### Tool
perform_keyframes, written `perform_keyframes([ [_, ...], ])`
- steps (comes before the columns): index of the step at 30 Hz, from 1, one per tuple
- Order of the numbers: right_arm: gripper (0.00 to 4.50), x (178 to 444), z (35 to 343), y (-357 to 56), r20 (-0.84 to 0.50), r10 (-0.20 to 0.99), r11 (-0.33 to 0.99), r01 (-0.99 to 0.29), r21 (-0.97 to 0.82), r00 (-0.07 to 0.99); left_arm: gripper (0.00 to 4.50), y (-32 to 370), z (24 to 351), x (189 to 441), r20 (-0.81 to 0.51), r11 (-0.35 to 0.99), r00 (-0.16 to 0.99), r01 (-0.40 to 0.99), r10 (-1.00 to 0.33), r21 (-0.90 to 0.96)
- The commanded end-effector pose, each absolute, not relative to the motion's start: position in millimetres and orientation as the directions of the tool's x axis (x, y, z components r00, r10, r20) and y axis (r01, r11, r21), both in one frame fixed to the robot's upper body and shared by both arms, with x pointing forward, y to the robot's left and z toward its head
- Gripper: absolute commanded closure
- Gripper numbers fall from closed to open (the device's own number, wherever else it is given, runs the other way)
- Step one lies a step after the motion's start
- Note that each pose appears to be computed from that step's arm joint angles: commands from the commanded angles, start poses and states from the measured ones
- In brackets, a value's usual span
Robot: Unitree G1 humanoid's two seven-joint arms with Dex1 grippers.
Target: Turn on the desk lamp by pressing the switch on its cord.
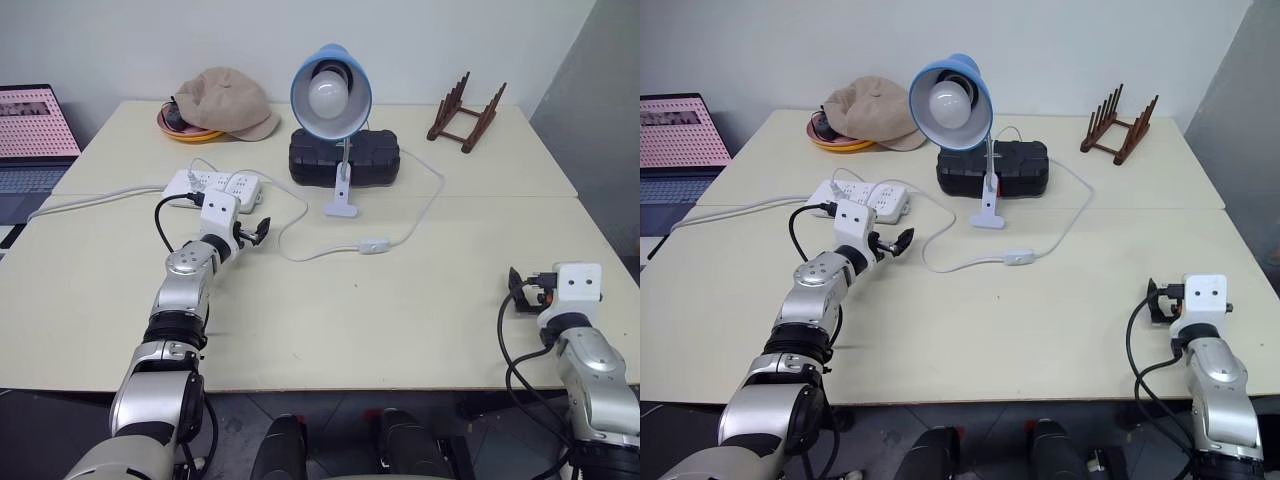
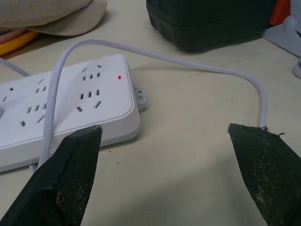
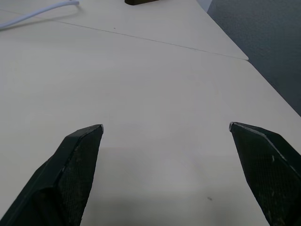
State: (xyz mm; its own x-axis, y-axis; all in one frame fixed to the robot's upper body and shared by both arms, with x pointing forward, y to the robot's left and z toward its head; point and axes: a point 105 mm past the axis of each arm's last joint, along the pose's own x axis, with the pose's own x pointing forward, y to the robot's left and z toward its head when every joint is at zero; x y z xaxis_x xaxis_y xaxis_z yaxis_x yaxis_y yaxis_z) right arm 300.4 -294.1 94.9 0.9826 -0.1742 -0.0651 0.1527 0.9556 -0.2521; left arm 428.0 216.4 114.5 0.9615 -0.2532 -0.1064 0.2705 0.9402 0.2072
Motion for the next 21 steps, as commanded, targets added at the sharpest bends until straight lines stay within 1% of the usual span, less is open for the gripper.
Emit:
perform_keyframes([
  [1,0.0,300.6,114.5,-296.8,0.006,-0.179,0.947,0.174,-0.268,0.984,0.05,218.6,133.0,430.3,-0.062,0.934,0.963,0.271,-0.264,0.231],
  [4,0.0,299.5,114.7,-296.5,0.005,-0.177,0.948,0.172,-0.269,0.984,0.05,217.0,133.7,428.9,-0.065,0.928,0.956,0.295,-0.288,0.229],
  [7,0.0,298.3,121.3,-292.5,0.006,-0.129,0.957,0.126,-0.263,0.992,0.05,213.0,139.6,424.7,-0.081,0.898,0.928,0.373,-0.364,0.231],
  [8,0.0,298.1,123.8,-287.3,0.001,-0.083,0.962,0.081,-0.26,0.997,0.05,209.0,142.6,422.3,-0.09,0.878,0.909,0.417,-0.407,0.234],
  [10,0.0,295.8,128.2,-270.5,-0.019,0.05,0.967,-0.053,-0.251,0.999,0.05,197.3,148.8,416.0,-0.119,0.823,0.856,0.517,-0.504,0.235],
  [12,0.0,289.5,131.6,-249.8,-0.051,0.214,0.948,-0.22,-0.229,0.976,0.05,179.0,157.1,406.6,-0.157,0.731,0.769,0.638,-0.62,0.241],
  [15,0.0,273.1,133.5,-221.2,-0.127,0.431,0.876,-0.448,-0.18,0.893,0.05,151.1,165.4,392.7,-0.212,0.572,0.621,0.78,-0.754,0.253],
  [17,0.0,259.1,131.8,-204.5,-0.191,0.544,0.807,-0.572,-0.149,0.817,0.05,132.5,163.1,384.9,-0.266,0.455,0.514,0.853,-0.815,0.254],
  [19,0.0,249.4,130.9,-194.0,-0.226,0.601,0.764,-0.635,-0.119,0.766,0.05,120.6,158.3,380.6,-0.315,0.368,0.438,0.893,-0.842,0.257],
  [21,0.0,243.7,131.7,-185.3,-0.238,0.624,0.746,-0.658,-0.101,0.744,0.05,106.4,152.9,383.3,-0.352,0.3,0.387,0.913,-0.852,0.277],
])
